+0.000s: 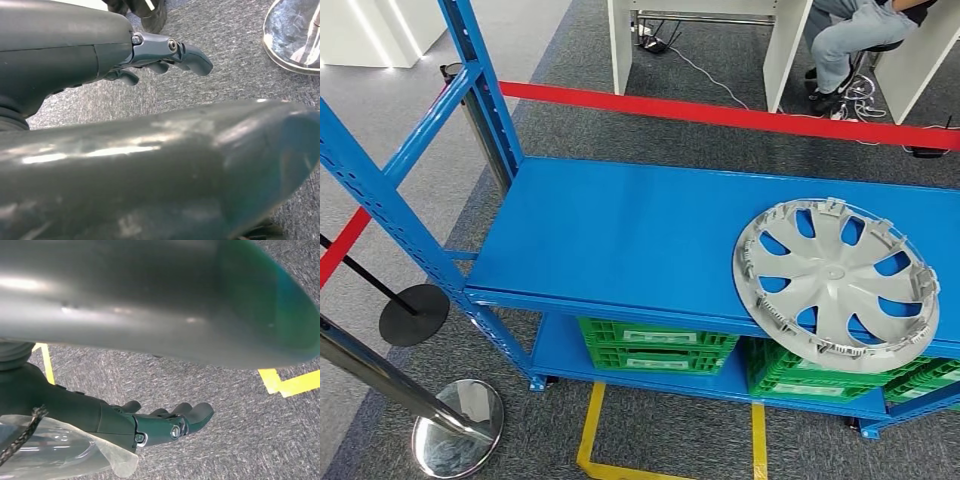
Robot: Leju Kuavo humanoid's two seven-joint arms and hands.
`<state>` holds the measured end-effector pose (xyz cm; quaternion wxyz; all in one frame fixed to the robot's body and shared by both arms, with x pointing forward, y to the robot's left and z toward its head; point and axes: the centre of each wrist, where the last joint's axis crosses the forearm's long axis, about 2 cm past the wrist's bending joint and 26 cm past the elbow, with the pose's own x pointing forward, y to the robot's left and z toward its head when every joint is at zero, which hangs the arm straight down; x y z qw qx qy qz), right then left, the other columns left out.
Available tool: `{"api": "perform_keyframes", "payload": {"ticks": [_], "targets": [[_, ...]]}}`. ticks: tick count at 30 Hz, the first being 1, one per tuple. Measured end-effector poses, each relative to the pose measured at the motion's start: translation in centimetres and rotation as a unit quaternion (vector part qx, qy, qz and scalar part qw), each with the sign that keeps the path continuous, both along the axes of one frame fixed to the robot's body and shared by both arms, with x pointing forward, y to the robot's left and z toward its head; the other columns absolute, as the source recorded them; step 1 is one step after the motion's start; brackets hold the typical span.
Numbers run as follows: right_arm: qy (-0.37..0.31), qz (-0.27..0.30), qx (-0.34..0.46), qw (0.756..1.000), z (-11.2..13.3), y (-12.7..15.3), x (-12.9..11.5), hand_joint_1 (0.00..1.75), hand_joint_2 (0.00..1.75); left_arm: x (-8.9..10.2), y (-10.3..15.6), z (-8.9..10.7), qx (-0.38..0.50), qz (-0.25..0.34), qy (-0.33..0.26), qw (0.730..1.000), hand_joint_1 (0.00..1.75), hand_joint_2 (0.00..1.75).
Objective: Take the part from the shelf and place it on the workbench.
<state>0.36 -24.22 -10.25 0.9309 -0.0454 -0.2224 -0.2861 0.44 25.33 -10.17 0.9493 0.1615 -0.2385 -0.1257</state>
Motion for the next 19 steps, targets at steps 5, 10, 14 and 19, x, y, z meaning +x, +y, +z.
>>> {"api": "perform_keyframes", "payload": {"ticks": [5,10,14,19], "targets": [[0.0,0.0,0.0,1.0,0.0,0.0,0.0,0.0,0.0,0.0,0.0,0.0,0.0,0.0,0.0,1.0,0.0,0.0],[0.005,0.013,-0.005,1.0,0.0,-0.6,0.2,0.0,0.0,0.5,-0.4,0.0,0.011,0.029,-0.009,0.999,0.0,0.0],[0.01,0.023,-0.016,1.0,-0.2,-2.9,1.1,0.0,0.0,2.3,-2.5,0.0,0.038,0.064,-0.017,0.997,0.0,0.0],[0.011,0.023,-0.033,0.999,-0.4,-4.6,1.6,0.0,0.0,3.3,-3.8,0.1,0.018,0.065,-0.016,0.998,0.0,0.0]]}}
